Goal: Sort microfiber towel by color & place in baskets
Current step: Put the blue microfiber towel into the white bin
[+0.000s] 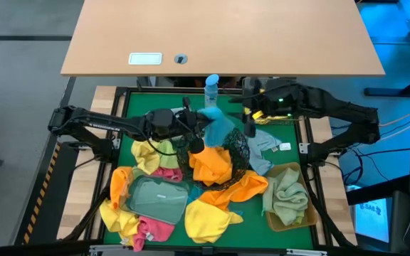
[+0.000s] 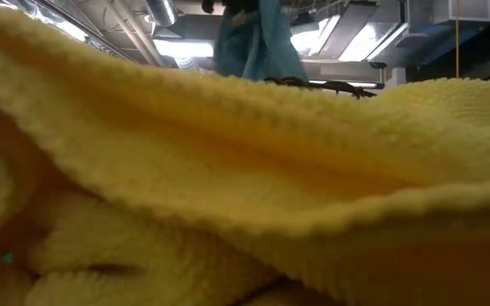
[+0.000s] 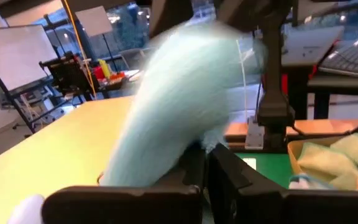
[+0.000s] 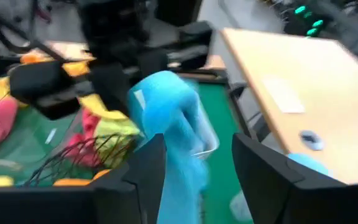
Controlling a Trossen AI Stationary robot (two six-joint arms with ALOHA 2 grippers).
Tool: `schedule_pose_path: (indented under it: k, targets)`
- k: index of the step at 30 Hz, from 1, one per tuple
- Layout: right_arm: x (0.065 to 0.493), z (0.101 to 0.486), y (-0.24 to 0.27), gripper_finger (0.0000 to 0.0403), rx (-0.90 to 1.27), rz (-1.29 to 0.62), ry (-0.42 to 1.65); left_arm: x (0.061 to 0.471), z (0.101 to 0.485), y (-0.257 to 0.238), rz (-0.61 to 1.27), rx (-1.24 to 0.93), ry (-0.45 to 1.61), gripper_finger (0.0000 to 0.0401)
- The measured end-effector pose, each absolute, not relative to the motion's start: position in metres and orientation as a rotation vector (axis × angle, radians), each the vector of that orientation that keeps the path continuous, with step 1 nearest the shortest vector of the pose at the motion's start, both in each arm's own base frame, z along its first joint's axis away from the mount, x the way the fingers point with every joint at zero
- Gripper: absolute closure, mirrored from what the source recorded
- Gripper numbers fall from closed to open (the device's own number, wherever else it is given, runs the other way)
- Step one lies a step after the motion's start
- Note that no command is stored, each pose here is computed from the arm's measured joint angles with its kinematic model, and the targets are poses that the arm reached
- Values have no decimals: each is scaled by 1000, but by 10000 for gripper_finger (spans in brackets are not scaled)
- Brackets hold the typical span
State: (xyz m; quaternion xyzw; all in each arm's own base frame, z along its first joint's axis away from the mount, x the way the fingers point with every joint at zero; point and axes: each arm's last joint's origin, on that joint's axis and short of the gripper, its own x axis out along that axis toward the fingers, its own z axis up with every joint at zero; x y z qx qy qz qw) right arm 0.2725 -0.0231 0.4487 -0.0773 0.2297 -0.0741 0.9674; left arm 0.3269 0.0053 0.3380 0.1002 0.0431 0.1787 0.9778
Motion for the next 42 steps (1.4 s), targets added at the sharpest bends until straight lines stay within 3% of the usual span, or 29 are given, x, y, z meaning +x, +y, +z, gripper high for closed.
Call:
schedule_pose_path:
  k: [12, 21, 31, 42]
  targets:
    - [208, 458, -19, 210, -92, -165, 595, 269, 386, -2, 360, 185, 11, 400]
    - [195, 444, -18, 210, -87, -158, 742, 214, 411, 4, 509, 175, 8, 401]
    - [204, 414, -18, 210, -73, -157, 858, 193, 386, 15, 755, 177, 301, 401]
    - [208, 394, -18, 210, -74, -152, 926, 208, 338, 41, 902, 95, 638, 401]
